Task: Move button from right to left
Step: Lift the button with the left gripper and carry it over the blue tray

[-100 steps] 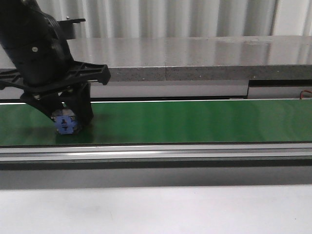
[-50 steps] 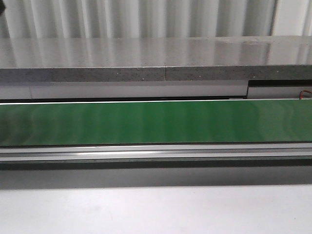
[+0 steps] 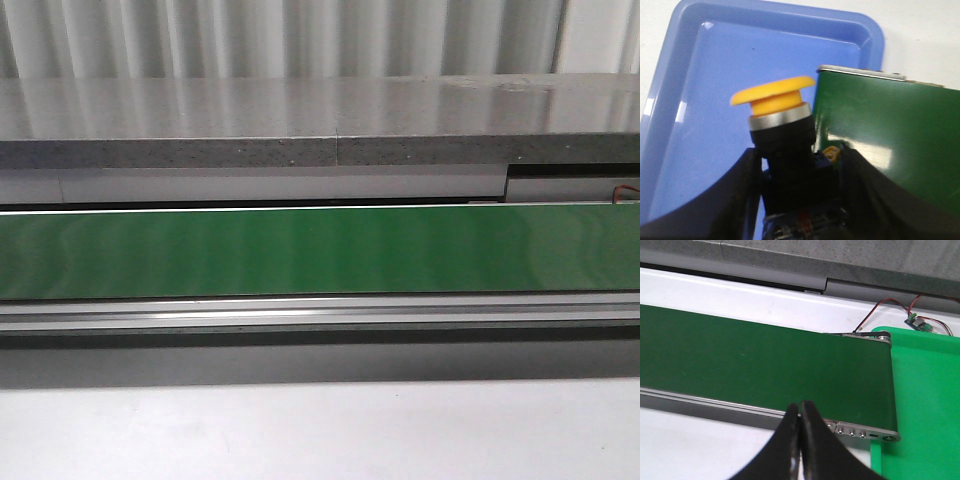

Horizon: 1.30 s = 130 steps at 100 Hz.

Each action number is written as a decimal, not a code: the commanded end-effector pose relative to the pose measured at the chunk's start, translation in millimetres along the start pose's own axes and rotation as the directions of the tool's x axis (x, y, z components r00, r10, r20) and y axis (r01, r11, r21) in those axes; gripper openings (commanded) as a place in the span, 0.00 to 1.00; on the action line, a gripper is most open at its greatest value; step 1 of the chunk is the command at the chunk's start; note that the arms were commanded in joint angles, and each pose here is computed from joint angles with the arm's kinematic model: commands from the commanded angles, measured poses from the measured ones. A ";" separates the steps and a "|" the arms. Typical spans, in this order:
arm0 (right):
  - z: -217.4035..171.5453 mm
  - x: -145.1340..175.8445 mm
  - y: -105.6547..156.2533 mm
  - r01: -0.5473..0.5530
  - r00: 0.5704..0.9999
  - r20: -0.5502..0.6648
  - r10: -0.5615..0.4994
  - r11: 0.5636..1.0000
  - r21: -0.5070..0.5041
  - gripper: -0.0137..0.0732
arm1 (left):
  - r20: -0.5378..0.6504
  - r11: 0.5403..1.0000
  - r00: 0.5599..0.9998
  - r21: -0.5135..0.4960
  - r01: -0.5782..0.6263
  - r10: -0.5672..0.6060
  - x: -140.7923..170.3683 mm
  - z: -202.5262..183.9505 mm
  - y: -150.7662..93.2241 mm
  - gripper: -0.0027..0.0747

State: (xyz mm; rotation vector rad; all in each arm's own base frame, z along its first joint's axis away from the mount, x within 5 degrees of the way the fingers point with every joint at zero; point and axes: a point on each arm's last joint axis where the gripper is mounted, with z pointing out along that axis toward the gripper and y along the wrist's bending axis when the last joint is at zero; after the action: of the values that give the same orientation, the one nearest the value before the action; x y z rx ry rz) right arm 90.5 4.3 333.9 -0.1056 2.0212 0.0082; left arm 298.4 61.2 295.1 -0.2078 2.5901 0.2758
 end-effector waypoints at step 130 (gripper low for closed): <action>-4.5 -13.1 -1.2 0.004 0.995 0.095 -0.006 1.000 0.014 0.08 | -0.064 1.000 0.997 -0.001 0.030 -0.030 2.3 144.6 34.0 0.05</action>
State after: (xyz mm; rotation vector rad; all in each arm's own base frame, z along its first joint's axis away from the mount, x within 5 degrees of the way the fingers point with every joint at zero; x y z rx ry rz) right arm 90.5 4.3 333.9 -0.1056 2.0212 0.0082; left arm 354.1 125.9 152.0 -0.2541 2.7487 0.2496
